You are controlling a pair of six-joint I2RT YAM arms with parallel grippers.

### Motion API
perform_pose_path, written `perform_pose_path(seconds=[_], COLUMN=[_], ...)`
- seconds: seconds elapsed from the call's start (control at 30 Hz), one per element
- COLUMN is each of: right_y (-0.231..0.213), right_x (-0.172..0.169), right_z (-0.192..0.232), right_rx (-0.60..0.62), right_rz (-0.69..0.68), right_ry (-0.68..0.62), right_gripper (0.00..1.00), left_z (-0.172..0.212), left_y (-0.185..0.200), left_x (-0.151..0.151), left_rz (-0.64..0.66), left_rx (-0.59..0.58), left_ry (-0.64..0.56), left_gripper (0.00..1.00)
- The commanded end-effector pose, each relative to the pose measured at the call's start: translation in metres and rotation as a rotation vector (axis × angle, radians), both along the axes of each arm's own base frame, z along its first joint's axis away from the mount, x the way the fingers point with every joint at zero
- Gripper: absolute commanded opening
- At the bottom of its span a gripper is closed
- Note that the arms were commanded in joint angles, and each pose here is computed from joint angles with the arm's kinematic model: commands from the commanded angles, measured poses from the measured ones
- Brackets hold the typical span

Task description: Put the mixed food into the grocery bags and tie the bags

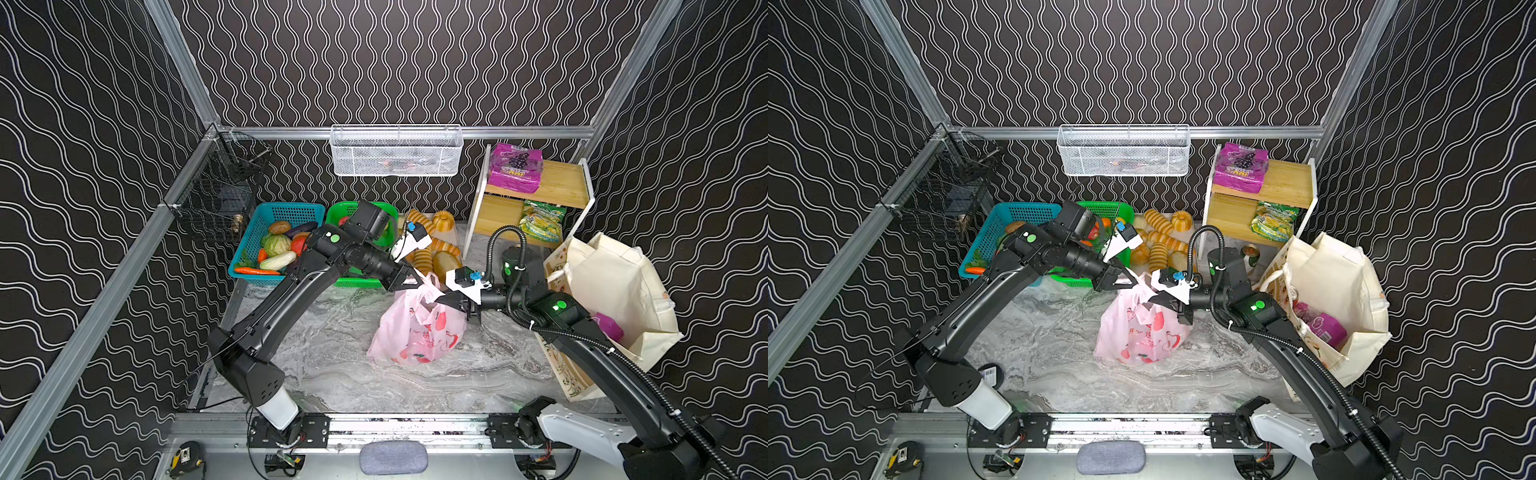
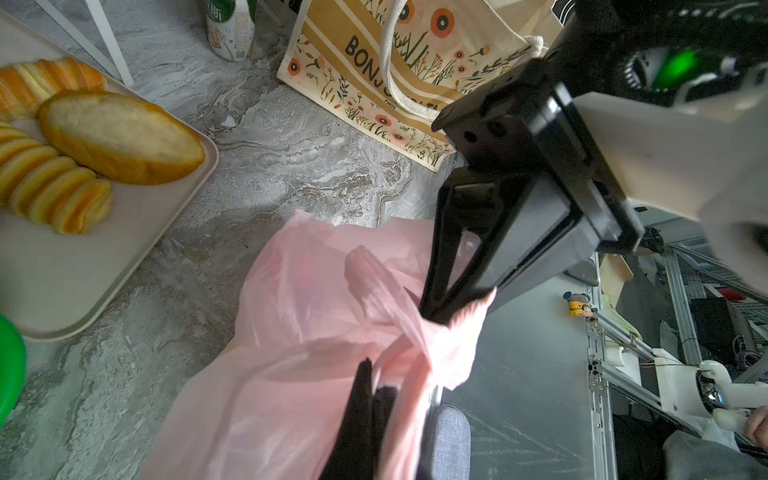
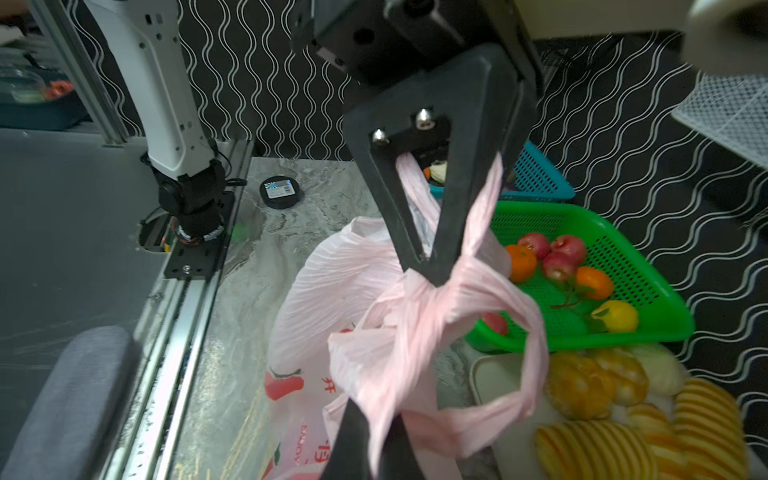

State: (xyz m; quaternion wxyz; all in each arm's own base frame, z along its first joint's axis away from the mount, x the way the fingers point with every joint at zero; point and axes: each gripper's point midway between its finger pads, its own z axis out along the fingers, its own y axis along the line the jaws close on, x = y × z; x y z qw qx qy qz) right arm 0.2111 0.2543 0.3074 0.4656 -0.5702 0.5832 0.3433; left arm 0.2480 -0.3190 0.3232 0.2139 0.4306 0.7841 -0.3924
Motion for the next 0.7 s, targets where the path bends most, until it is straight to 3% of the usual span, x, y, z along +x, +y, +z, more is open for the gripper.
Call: perform_pose_path(seconds=[0.0, 0.2, 0.23, 0.27, 0.37, 0.4, 0.43, 0.5, 0.67], right_y=[0.000, -0.004, -0.007, -0.011, -0.022, -0.025, -0.026, -0.030, -0.040], right_x=[-0.026, -0.016, -0.014, -0.007, 0.017, 0.023, 0.026, 0.026, 0.021], right_z=[-0.002, -0.002, -0.009, -0.017, -0.031, -0.029, -0.023, -0.011, 0.016], right_rx=[0.046, 0.040, 0.008, -0.021, -0.061, -0.058, -0.033, 0.031, 0.239], right_rz=[0.105, 0.041, 0.022, -0.022, -0.195, -0.236, -0.258, -0.291, -0.372], right_ry=[0.240, 0.172, 0.134, 0.108, 0.087, 0.053, 0.025, -0.057, -0.259], right_gripper=[0.00, 0.00, 0.04, 0.14, 0.17, 0.27, 0.37, 0.40, 0.67], left_z=[0.011, -0.009, -0.010, -0.009, -0.007, -0.006, -0.006, -0.006, -0.009], left_y=[-0.003, -0.002, -0.004, -0.006, -0.011, -0.012, -0.012, -0.013, -0.017], left_x=[0.018, 0.013, 0.009, 0.004, -0.009, -0.012, -0.013, -0.014, -0.012], left_rz=[0.009, -0.024, -0.039, -0.060, -0.112, -0.123, -0.127, -0.126, -0.123], left_rx=[-0.039, 0.035, 0.022, 0.001, -0.054, -0.067, -0.073, -0.077, -0.078], left_ry=[-0.139, -0.062, -0.042, -0.021, 0.037, 0.053, 0.063, 0.078, 0.123], left_gripper=[0.00, 0.00, 0.00, 0.00, 0.00, 0.00, 0.00, 0.00, 0.00])
